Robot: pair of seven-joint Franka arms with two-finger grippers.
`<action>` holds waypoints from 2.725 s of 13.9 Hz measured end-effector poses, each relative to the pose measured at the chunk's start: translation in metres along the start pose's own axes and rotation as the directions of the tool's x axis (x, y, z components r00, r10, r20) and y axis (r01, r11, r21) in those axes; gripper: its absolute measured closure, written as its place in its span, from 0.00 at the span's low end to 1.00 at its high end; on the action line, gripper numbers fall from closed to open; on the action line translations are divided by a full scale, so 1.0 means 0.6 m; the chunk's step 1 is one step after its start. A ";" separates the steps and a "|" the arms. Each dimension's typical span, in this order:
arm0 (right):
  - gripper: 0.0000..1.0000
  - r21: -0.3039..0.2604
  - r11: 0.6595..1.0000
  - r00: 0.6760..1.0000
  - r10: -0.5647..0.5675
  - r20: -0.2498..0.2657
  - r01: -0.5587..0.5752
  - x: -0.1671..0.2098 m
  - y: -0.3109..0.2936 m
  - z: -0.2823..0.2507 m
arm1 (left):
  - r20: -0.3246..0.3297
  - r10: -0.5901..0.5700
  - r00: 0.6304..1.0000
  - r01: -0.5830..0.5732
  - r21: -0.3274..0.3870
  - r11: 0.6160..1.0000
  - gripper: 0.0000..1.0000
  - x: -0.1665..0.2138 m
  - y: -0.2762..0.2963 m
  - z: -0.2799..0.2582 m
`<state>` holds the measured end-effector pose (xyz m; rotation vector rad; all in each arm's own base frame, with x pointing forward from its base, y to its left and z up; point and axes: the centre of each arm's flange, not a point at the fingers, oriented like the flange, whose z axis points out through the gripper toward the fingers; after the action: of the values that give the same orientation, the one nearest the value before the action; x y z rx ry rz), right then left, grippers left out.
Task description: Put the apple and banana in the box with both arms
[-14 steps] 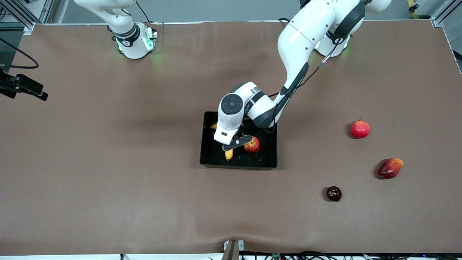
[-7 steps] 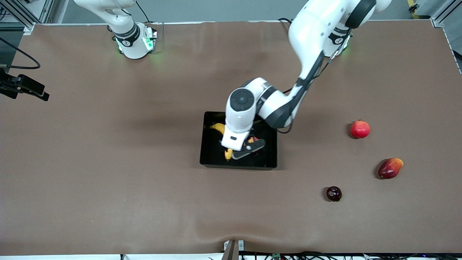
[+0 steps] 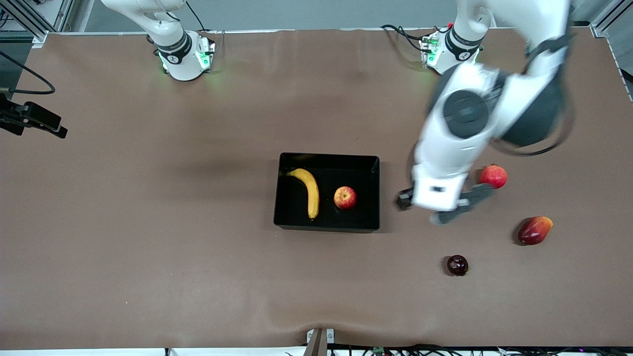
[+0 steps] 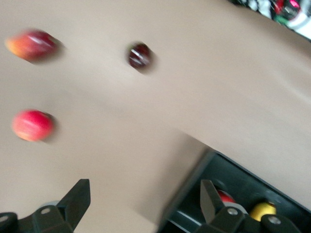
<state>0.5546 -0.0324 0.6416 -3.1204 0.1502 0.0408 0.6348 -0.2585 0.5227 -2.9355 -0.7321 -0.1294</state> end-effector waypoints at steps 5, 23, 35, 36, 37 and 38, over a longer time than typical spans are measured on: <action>0.00 0.000 1.000 1.000 0.002 -0.009 -0.002 0.002 0.001 -0.001 | -0.027 0.107 0.994 -0.107 0.001 0.994 0.00 0.128 -0.205 -0.079; 0.00 0.000 1.000 1.000 0.004 -0.007 -0.004 0.006 0.003 0.004 | 0.046 0.361 0.932 -0.359 -0.044 0.932 0.00 0.081 -0.479 -0.138; 0.00 0.000 1.000 1.000 0.002 -0.006 -0.002 0.006 0.002 0.005 | 0.105 0.441 0.891 -0.429 -0.117 0.896 0.00 0.031 -0.413 -0.135; 0.00 0.000 1.000 1.000 0.003 -0.006 -0.003 0.006 0.002 0.005 | 0.106 0.440 0.892 -0.428 -0.117 0.896 0.00 0.032 -0.414 -0.135; 0.00 0.000 1.000 1.000 0.003 -0.006 -0.003 0.006 0.002 0.005 | 0.106 0.438 0.893 -0.426 -0.117 0.897 0.00 0.033 -0.415 -0.135; 0.00 0.000 1.000 1.000 0.003 -0.006 -0.003 0.006 0.003 0.005 | 0.105 0.436 0.894 -0.424 -0.117 0.898 0.00 0.034 -0.417 -0.136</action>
<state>0.5583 -0.0344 0.6385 -3.1207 0.1557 0.0309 0.5301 -0.0406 0.6280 -3.1297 -0.0694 0.0695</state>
